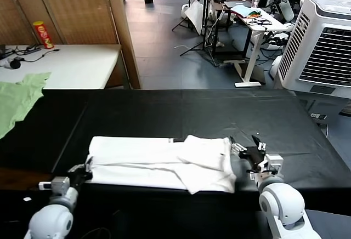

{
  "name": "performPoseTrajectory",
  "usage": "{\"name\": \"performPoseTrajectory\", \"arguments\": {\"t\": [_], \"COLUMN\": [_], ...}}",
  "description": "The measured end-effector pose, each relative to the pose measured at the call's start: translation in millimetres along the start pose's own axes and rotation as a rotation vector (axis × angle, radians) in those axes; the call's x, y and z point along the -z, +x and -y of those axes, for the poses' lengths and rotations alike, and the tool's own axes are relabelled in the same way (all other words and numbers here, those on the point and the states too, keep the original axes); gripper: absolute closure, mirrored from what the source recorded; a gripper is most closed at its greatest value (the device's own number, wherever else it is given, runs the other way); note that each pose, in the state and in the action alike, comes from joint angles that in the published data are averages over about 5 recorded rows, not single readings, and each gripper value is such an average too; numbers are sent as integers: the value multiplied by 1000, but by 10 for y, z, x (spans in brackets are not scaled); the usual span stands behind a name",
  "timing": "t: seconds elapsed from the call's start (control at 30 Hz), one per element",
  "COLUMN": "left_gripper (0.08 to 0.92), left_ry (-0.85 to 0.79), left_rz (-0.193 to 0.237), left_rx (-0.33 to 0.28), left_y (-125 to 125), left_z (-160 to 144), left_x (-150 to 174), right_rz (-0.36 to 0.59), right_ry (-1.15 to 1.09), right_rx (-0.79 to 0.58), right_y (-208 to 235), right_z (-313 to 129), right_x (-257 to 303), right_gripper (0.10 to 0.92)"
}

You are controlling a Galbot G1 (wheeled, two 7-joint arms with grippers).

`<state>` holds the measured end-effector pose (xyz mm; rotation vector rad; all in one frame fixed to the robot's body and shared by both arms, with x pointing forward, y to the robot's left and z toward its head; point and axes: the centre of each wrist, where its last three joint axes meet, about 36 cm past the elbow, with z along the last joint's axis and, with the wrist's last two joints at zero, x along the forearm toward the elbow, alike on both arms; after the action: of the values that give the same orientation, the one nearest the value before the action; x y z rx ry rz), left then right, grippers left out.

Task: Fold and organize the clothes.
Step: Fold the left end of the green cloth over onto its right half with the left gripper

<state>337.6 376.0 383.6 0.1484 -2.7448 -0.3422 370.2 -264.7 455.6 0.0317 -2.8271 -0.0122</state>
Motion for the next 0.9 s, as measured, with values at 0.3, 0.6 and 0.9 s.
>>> {"name": "performPoseTrajectory", "arguments": {"t": [0.3, 0.6, 0.9], "left_gripper": [847, 847, 847], "left_ry": [-197, -99, 212], "left_rz": [45, 33, 31], "left_rx": [119, 52, -174], "left_y": [-61, 174, 532], "left_z": [-695, -280, 716], "left_x": [122, 293, 803], "right_rz": [2, -4, -11], "right_ry": [-2, -2, 9], "right_rx": [-4, -14, -52], "right_y": [30, 70, 145], "right_z": [6, -46, 13], "right_x": [-5, -75, -126], "right_gripper": [224, 224, 224]}}
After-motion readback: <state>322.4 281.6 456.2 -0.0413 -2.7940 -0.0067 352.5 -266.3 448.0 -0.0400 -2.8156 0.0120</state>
